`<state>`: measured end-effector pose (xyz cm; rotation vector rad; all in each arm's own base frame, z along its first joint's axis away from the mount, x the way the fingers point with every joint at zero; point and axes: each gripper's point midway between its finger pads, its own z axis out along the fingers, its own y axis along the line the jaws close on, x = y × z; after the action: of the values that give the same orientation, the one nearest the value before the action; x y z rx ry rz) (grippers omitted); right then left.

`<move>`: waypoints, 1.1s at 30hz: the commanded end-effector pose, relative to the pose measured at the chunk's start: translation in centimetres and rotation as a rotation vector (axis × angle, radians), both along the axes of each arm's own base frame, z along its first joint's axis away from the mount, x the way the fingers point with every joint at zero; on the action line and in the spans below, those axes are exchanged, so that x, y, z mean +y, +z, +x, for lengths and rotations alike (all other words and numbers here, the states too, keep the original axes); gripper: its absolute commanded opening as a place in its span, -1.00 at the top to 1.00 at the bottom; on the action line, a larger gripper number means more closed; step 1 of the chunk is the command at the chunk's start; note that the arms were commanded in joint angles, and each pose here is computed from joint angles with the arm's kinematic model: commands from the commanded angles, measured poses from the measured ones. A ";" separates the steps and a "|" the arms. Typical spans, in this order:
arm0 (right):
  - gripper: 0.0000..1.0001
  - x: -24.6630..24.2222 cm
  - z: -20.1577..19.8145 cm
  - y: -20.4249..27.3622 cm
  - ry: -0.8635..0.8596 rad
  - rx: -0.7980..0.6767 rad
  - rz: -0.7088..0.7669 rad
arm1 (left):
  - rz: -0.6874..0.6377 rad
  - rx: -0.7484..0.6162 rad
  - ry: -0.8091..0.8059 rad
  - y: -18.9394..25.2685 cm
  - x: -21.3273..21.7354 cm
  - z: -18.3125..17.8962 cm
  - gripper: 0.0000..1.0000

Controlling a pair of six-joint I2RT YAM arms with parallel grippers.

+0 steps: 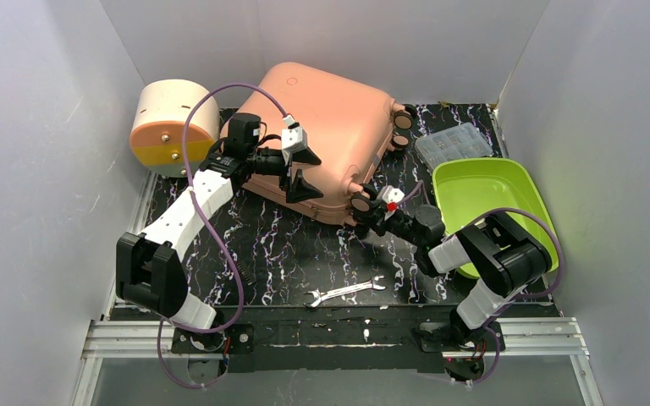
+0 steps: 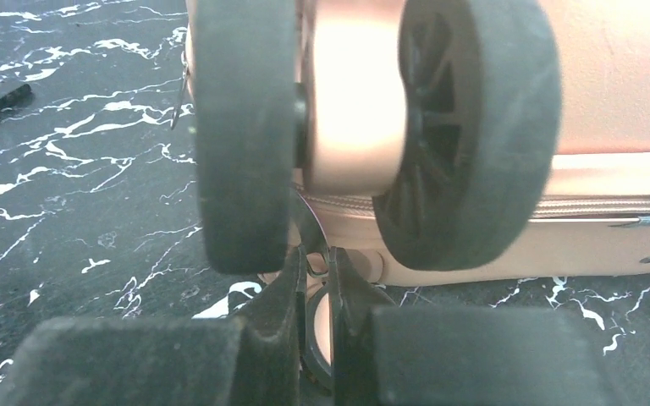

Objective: Open, take out, and arrange the luggage
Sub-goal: Hold the luggage at the center of the board.

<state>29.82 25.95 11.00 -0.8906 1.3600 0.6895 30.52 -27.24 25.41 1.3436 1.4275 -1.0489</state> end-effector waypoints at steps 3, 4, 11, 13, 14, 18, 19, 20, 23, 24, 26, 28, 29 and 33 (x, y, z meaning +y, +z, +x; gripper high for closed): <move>0.91 -1.6 3.0 4.1 -0.074 -0.058 0.114 | 0.001 0.040 -0.021 0.2 0.1 -1.3 -0.99; 0.91 -1.5 2.8 4.1 -0.063 -0.062 0.115 | 0.000 0.040 -0.021 0.2 0.1 -1.3 -0.99; 0.97 -2.5 4.7 3.4 -0.145 -0.021 0.099 | 0.002 0.043 -0.019 0.1 0.1 -1.3 -0.99; 0.97 -3.0 5.1 3.1 -0.167 0.004 0.113 | 0.002 0.042 -0.020 0.1 0.1 -1.3 -0.99; 0.96 -3.2 5.3 3.0 -0.175 0.018 0.120 | 0.002 0.042 -0.019 0.1 0.1 -1.3 -0.99; 0.97 -4.5 6.0 2.9 -0.228 0.069 0.170 | 0.002 0.043 -0.021 0.0 0.1 -1.3 -0.99; 0.97 -4.9 6.1 3.0 -0.243 0.076 0.180 | 0.001 0.046 -0.022 0.0 0.1 -1.3 -0.99; 0.97 -5.3 6.3 3.1 -0.258 0.083 0.189 | 0.001 0.044 -0.023 0.1 0.1 -1.3 -0.99; 0.97 -6.3 6.6 3.3 -0.288 0.106 0.220 | -0.003 0.041 -0.024 0.3 0.0 -1.2 -0.99; 0.97 -6.6 6.6 3.4 -0.293 0.108 0.224 | -0.006 0.039 -0.026 0.5 0.0 -1.1 -0.99; 0.97 -6.7 6.6 3.5 -0.289 0.111 0.220 | -0.016 0.038 -0.040 1.1 -0.2 -1.2 -0.99; 0.97 -6.8 6.7 3.5 -0.287 0.108 0.218 | -0.022 0.043 -0.064 1.9 -0.6 -1.3 -0.99; 0.97 -6.7 6.7 3.5 -0.282 0.109 0.217 | -0.028 0.034 -0.081 2.6 -0.9 -1.4 -0.99; 0.97 -6.5 6.6 3.4 -0.259 0.109 0.219 | -0.033 0.027 -0.163 4.9 -3.2 -1.5 -0.99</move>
<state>33.73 20.81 10.70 -0.5866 1.5474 0.7615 30.32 -28.30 26.95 1.3673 1.4391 -1.1213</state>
